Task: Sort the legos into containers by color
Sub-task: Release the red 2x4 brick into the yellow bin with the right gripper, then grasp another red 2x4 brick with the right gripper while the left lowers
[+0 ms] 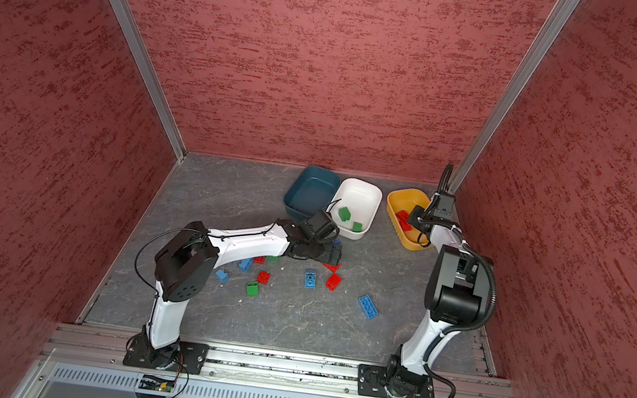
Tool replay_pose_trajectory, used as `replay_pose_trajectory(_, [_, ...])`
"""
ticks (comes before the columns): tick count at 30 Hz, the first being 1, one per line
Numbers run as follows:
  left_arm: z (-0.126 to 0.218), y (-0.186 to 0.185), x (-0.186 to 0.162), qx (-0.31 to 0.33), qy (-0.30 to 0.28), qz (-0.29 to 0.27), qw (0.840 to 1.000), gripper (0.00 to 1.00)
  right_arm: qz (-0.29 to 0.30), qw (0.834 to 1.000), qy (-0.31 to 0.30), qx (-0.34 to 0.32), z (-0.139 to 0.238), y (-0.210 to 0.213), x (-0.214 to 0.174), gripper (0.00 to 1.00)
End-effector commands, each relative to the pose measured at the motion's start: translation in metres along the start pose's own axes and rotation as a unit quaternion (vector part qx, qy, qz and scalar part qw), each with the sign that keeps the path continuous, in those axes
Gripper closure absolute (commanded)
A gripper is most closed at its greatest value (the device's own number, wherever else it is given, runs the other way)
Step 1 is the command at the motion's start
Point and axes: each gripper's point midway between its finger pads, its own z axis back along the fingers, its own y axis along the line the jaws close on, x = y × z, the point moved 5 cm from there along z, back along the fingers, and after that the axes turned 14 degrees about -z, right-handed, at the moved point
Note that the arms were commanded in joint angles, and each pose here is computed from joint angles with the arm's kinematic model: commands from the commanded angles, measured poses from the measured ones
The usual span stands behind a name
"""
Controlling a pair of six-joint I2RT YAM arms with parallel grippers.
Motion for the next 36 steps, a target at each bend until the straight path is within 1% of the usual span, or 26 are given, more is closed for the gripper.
replay_pose_trajectory(1, [0.017, -0.004, 0.006, -0.007, -0.017, 0.013, 1.0, 0.01, -0.001, 1.0, 0.002, 0.0, 0.014, 0.003, 0.0, 0.35])
replay_pose_trajectory(5, [0.029, -0.003, 0.008, -0.016, -0.052, 0.02, 0.998, 0.0, 0.006, 1.0, 0.009, 0.028, 0.031, 0.016, -0.014, 0.3])
replay_pose_trajectory(10, [0.043, 0.004, 0.012, 0.003, -0.085, 0.029, 0.996, 0.01, 0.028, 0.997, 0.018, 0.069, 0.057, 0.041, -0.04, 0.24])
replay_pose_trajectory(12, [0.048, 0.006, 0.013, 0.009, -0.099, 0.039, 0.994, 0.01, 0.041, 0.995, 0.027, 0.083, 0.068, 0.054, -0.057, 0.22])
replay_pose_trajectory(16, [0.055, 0.013, 0.01, 0.022, -0.116, 0.057, 0.991, 0.01, 0.05, 0.992, 0.048, 0.107, 0.085, 0.071, -0.093, 0.19])
replay_pose_trajectory(17, [0.056, 0.015, 0.01, 0.027, -0.121, 0.062, 0.99, 0.01, 0.051, 0.99, 0.058, 0.118, 0.086, 0.074, -0.106, 0.16])
replay_pose_trajectory(18, [0.058, 0.018, 0.01, 0.031, -0.126, 0.066, 0.989, 0.01, 0.054, 0.987, 0.058, 0.137, 0.094, 0.08, -0.116, 0.05])
replay_pose_trajectory(20, [0.06, 0.021, 0.008, 0.037, -0.131, 0.07, 0.988, 0.01, 0.056, 0.983, 0.071, 0.159, 0.1, 0.083, -0.138, 0.02])
replay_pose_trajectory(25, [0.062, 0.029, 0.007, 0.054, -0.137, 0.084, 0.986, 0.01, 0.061, 0.973, 0.123, 0.187, 0.107, 0.081, -0.19, 0.02])
replay_pose_trajectory(28, [0.061, 0.032, 0.006, 0.051, -0.141, 0.092, 0.984, 0.01, 0.107, 0.958, 0.158, 0.216, 0.111, 0.083, -0.223, 0.03])
replay_pose_trajectory(32, [0.056, 0.04, 0.003, 0.059, -0.128, 0.112, 0.984, 0.01, 0.175, 0.944, 0.189, 0.205, 0.111, 0.088, -0.256, 0.04])
replay_pose_trajectory(36, [0.052, 0.046, 0.0, 0.053, -0.12, 0.13, 0.983, 0.01, 0.225, 0.939, 0.194, 0.174, 0.101, 0.089, -0.276, 0.08])
